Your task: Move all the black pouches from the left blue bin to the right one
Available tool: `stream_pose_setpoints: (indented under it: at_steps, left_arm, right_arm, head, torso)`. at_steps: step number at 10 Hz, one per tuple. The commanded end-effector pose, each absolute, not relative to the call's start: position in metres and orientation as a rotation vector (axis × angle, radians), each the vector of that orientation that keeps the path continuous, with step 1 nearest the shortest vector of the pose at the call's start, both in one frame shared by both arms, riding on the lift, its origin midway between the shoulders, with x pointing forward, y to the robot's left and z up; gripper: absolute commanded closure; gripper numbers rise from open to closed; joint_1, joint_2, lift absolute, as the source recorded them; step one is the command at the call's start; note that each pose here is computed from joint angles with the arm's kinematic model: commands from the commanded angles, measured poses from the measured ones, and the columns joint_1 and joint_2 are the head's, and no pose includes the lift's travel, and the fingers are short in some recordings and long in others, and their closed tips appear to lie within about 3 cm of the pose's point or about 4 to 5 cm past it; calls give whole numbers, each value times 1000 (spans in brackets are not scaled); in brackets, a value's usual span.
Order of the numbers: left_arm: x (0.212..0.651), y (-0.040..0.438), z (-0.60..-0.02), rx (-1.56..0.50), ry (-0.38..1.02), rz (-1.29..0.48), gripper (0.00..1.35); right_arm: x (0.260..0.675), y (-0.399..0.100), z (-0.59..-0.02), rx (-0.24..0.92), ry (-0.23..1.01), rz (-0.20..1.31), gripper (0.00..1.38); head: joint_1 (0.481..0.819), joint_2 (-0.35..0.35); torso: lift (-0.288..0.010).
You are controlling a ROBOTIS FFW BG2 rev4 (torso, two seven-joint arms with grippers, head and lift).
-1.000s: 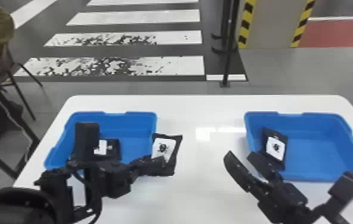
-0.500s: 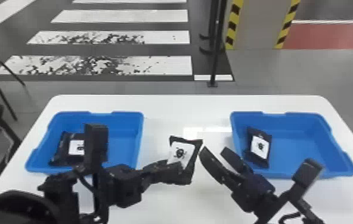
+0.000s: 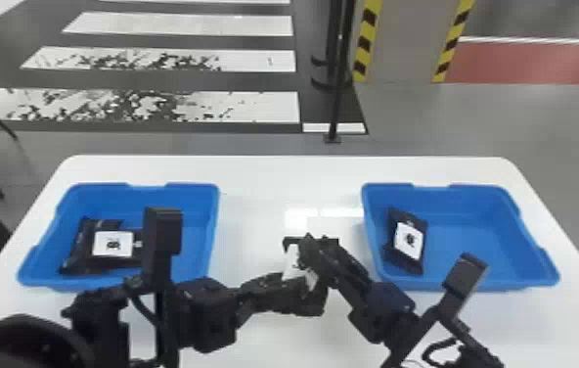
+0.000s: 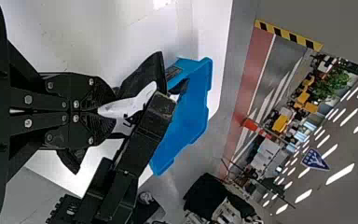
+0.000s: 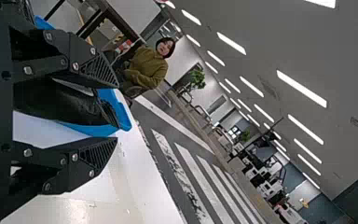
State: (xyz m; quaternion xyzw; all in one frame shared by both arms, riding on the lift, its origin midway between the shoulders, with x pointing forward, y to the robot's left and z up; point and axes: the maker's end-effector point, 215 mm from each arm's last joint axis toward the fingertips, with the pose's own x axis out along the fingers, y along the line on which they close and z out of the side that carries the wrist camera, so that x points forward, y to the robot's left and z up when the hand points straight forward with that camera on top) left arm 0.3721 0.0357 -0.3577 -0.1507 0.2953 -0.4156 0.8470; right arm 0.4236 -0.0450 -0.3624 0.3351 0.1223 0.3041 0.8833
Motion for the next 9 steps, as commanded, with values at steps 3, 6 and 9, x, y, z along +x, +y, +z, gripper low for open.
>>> stream_pose_setpoints:
  at_steps: [3, 6, 9]
  left_arm:
    - [374, 35, -356, -323, 611, -877, 1165]
    - [377, 44, -358, -354, 583, -850, 75]
    - [380, 57, -348, -389, 533, -823, 154]
  right_arm:
    - [422, -41, -357, 720, 243, 639, 1280]
    - [432, -56, -353, 714, 226, 620, 1280]
    - [482, -122, -349, 602, 176, 532, 1280]
  head:
    - [695, -10]
    - [695, -7]
    - [695, -29]
  torso:
    - [-140]
    - [-140]
    - [-140]
